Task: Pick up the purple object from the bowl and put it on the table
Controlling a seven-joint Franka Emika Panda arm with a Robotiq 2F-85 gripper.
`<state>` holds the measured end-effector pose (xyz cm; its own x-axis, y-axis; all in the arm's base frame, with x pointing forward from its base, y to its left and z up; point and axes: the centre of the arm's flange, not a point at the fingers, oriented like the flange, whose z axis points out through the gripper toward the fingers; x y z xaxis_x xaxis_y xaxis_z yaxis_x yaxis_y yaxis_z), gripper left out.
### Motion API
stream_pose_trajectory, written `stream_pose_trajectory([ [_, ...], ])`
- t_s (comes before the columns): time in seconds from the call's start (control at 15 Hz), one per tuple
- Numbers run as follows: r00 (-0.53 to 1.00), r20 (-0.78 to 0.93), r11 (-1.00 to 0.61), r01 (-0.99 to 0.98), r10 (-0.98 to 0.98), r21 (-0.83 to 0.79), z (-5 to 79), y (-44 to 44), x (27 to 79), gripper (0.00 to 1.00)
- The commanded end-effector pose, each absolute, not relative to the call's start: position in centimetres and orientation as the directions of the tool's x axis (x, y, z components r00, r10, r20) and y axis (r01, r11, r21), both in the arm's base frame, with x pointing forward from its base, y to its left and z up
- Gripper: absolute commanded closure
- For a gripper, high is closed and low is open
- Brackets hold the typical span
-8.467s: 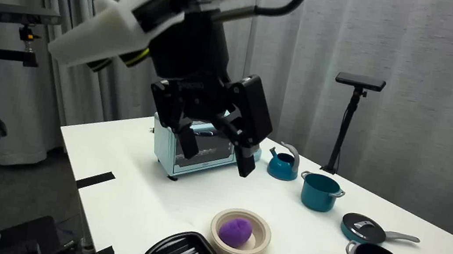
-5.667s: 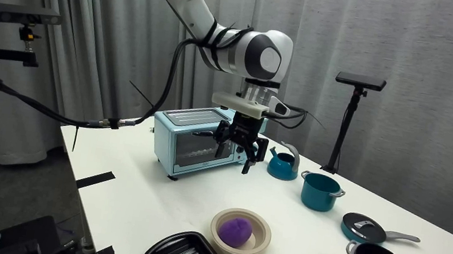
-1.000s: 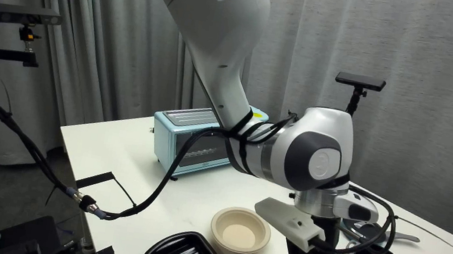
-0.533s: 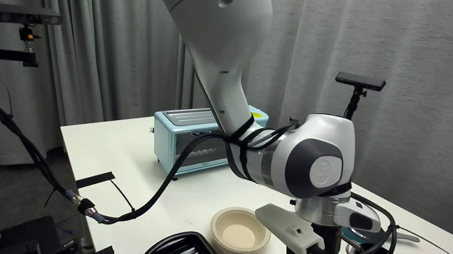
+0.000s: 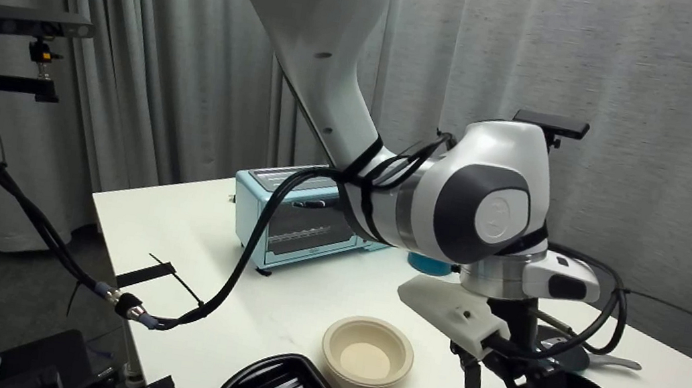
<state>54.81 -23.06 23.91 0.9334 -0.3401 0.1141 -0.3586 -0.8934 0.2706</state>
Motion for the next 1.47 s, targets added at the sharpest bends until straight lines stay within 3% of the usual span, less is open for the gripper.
stream_pose_trajectory([
  [0.0,0.928,0.197,-0.896,-0.360,-0.316,0.261,27.7,-21.4,52.6,0.00],
  [0.47,0.917,0.281,-0.898,-0.356,-0.282,0.258,31.3,-19.6,51.3,0.00],
  [1.4,0.925,0.252,-0.899,-0.348,-0.284,0.265,30.6,-20.3,52.4,0.00],
])
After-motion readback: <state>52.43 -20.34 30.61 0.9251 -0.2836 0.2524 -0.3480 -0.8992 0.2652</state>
